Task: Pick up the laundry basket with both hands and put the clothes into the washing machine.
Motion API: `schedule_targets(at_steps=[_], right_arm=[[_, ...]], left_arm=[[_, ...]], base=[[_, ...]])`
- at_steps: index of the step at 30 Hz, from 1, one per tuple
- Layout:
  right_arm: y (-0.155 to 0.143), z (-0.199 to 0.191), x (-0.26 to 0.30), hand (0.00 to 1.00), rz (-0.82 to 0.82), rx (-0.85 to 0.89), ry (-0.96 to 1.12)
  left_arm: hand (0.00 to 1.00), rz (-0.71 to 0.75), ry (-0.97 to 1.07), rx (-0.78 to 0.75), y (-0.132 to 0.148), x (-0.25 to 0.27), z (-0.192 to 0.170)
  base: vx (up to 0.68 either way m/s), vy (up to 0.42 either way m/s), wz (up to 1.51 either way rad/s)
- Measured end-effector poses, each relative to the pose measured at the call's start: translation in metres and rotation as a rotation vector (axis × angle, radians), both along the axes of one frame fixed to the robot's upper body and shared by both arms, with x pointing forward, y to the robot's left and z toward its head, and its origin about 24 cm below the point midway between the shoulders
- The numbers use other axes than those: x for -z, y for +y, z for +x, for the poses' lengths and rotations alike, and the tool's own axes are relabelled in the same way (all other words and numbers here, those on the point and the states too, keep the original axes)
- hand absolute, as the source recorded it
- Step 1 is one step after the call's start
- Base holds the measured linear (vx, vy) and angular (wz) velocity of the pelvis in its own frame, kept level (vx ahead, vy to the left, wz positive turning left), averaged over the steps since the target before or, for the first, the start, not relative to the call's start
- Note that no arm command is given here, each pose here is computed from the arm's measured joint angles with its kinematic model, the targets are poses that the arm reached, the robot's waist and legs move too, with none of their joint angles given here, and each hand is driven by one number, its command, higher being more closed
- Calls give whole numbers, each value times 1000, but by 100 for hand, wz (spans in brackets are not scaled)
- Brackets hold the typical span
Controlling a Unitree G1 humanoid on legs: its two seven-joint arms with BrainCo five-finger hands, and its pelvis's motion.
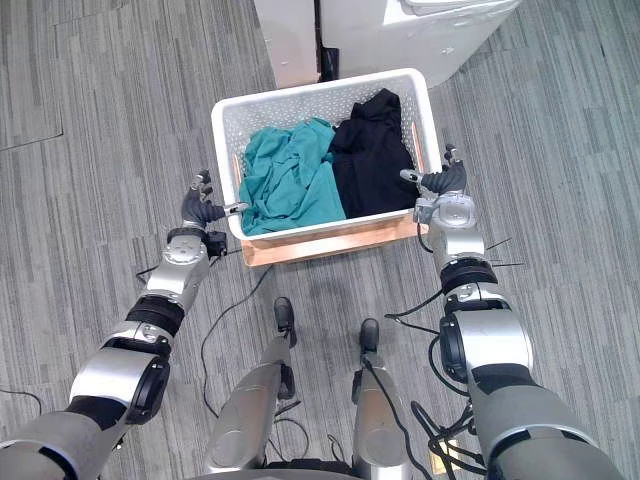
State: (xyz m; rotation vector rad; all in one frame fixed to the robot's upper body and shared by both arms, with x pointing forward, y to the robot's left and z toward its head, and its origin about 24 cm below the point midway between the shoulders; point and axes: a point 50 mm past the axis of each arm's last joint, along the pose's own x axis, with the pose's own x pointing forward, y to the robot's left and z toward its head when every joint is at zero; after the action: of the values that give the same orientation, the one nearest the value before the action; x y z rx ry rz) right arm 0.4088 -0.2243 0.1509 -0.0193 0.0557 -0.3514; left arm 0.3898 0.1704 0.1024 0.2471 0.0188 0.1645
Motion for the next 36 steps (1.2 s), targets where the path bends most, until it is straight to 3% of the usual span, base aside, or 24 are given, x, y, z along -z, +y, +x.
schedule_targets(at_steps=[1,2,3,4,11,19,28,36], right_arm=[[1,1,-1,0,16,-3,-4],[1,1,0,0,21,-1,-1],[0,0,1,0,25,1,6],[0,0,4,100,33,3,21],[1,1,8,100,26,-38,38],[-1,-7,9,100,10,-38,-22],[6,-76,49,100,108,-2,-211],[8,-164,99,100,124,49,-162]], left_arm=[[0,10,-3,10,-3,-1,1],[100,26,-8,18,-6,-3,1],[100,54,-9,28,-8,-4,2],[100,85,-4,31,-8,-4,3],[100,202,7,25,-3,-6,5],[100,143,13,-15,12,-2,-1],[100,-71,19,-28,7,57,-77],[100,-179,111,-50,-4,96,-161]], base=[[4,2,-9],[5,6,-7],[3,7,-4],[0,0,0],[0,0,0],[38,-3,-2],[48,-17,-5],[84,-19,-15]])
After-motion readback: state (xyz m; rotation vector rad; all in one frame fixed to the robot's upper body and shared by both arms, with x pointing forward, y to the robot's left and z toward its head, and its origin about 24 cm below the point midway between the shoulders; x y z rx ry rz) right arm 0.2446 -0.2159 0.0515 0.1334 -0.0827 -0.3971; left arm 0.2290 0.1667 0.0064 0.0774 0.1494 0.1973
